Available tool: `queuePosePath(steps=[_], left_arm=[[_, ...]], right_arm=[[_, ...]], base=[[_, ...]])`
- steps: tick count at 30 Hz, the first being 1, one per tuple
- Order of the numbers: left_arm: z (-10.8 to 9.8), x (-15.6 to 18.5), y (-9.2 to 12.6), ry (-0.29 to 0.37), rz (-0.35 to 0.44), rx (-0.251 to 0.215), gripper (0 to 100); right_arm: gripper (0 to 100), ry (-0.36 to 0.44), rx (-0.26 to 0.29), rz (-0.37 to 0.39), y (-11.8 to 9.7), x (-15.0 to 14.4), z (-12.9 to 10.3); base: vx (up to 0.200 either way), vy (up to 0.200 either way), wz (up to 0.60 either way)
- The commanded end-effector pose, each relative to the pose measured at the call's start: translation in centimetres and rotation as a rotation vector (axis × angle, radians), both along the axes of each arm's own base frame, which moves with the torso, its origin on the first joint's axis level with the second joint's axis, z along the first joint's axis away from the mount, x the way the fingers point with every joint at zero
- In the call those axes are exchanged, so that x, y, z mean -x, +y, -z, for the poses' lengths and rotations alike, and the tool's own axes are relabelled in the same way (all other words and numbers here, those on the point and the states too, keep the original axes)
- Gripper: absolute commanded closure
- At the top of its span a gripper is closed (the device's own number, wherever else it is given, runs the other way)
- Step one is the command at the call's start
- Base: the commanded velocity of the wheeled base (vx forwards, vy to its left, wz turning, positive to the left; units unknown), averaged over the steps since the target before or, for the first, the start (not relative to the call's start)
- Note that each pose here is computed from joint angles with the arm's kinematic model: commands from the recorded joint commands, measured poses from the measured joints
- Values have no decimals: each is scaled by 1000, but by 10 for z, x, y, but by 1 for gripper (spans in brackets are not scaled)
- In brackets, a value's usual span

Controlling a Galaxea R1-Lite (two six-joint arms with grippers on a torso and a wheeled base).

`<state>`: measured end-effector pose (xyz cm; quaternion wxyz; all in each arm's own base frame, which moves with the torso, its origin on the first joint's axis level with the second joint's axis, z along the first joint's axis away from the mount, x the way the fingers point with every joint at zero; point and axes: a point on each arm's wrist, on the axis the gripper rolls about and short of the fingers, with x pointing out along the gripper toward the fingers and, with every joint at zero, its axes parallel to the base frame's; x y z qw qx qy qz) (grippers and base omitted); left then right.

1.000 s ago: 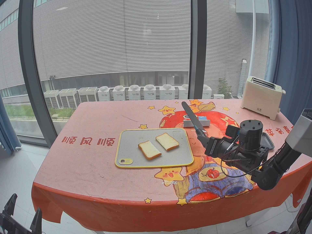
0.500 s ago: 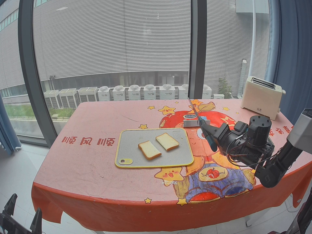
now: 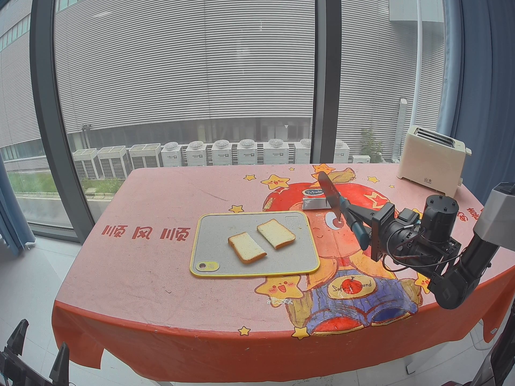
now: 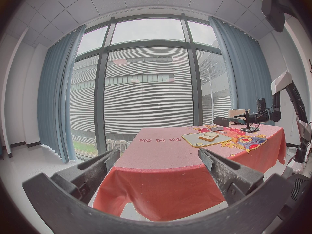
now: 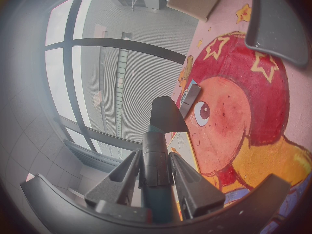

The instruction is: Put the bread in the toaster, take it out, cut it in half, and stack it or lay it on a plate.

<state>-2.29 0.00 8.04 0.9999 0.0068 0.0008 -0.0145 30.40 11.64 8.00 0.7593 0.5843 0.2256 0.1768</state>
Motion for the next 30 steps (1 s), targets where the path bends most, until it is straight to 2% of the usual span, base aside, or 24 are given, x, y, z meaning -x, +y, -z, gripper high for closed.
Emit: queuePosePath(steps=[1,17,22,30], left_arm=[[4,-1,0,11,0,0,0],[4,-1,0,11,0,0,0],[4,-1,0,11,0,0,0],[4,-1,0,11,0,0,0]], right_arm=[[100,19,-3,2,-2,0,4],[100,24,-2,13,-5,-1,5],[100,53,11,23,-6,-5,17],[100,60,10,20,-7,-5,18]], base=[[0,0,0],[0,0,0],[0,0,0],[0,0,0]])
